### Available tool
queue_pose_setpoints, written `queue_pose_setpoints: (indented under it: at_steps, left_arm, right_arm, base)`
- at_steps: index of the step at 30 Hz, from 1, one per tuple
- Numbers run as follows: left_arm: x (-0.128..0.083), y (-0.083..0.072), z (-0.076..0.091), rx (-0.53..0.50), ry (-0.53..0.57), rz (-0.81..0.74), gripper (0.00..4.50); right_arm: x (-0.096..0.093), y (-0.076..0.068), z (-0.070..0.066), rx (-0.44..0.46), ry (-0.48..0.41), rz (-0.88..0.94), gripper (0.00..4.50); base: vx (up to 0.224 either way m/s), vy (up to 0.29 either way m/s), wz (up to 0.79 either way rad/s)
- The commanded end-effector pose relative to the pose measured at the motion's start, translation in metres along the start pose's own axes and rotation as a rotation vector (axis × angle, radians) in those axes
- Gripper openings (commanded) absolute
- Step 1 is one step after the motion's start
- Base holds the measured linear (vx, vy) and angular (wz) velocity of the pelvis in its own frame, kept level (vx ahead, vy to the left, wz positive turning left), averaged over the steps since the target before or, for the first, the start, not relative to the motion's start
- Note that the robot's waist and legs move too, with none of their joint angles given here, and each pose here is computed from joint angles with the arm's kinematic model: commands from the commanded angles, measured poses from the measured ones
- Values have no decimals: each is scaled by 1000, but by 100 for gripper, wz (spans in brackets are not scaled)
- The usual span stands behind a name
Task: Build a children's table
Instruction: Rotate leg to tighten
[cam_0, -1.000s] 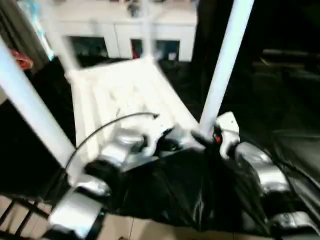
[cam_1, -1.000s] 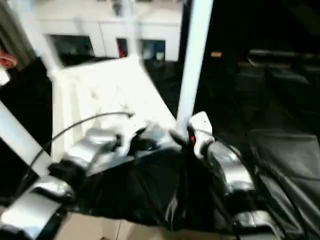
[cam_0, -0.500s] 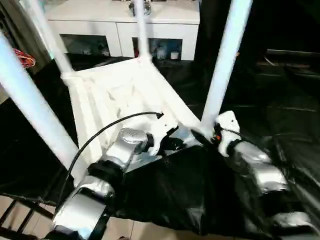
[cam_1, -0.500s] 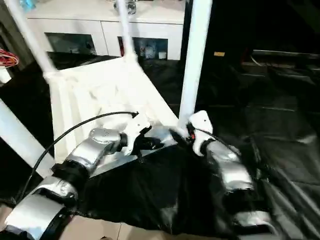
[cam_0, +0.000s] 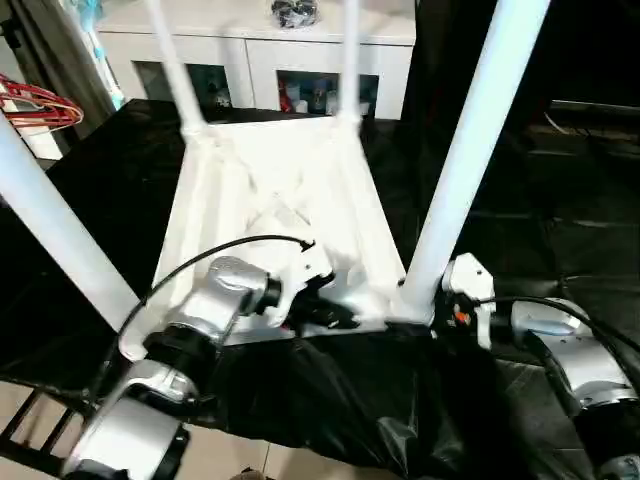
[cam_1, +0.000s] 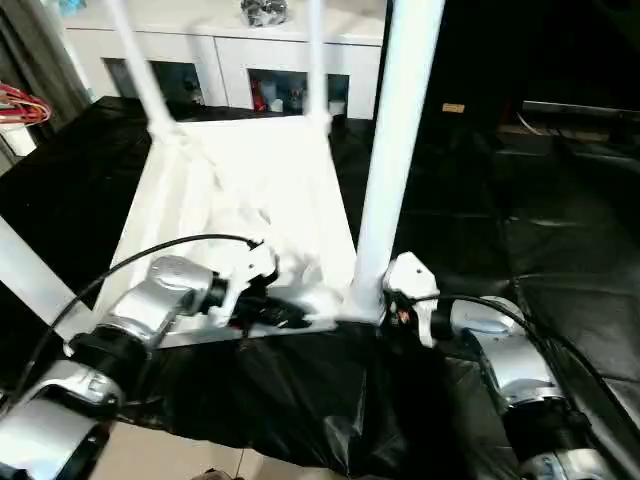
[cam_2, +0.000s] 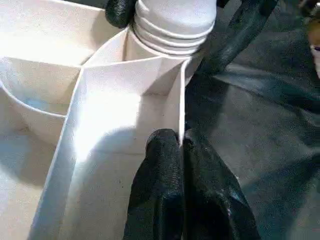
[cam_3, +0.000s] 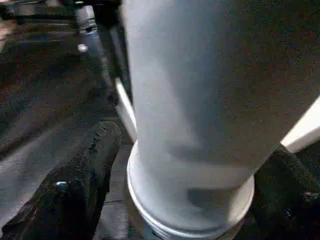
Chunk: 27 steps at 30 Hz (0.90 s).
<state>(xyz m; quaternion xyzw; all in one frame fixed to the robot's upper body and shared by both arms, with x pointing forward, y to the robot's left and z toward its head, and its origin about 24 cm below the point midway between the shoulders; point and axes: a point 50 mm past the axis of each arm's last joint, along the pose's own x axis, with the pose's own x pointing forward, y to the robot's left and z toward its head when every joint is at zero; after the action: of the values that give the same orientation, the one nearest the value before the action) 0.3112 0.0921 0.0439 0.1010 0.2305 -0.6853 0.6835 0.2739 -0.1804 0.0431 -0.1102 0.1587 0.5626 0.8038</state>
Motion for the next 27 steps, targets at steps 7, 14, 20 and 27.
queue_pose_setpoints:
  at_steps: [7, 14, 20, 27]
  left_arm:
    - [1, -4, 14, 45, -44, -74, 0]
    - [4, -1, 14, 36, -69, -18, 0]
    - [15, 12, 22, -19, -113, 198, 0]
    - [38, 18, 31, -48, -118, 396, 0]
  right_arm:
    - [13, 20, -6, 28, 31, 168, 297]
    - [19, 20, -8, 59, 1, 114, 271]
    - [39, -4, -12, 126, -31, -240, 270]
    - [72, -15, -10, 223, -52, -507, 269]
  base:
    - [0, 0, 0]
    - [0, 0, 0]
    - [0, 0, 0]
    - [0, 0, 0]
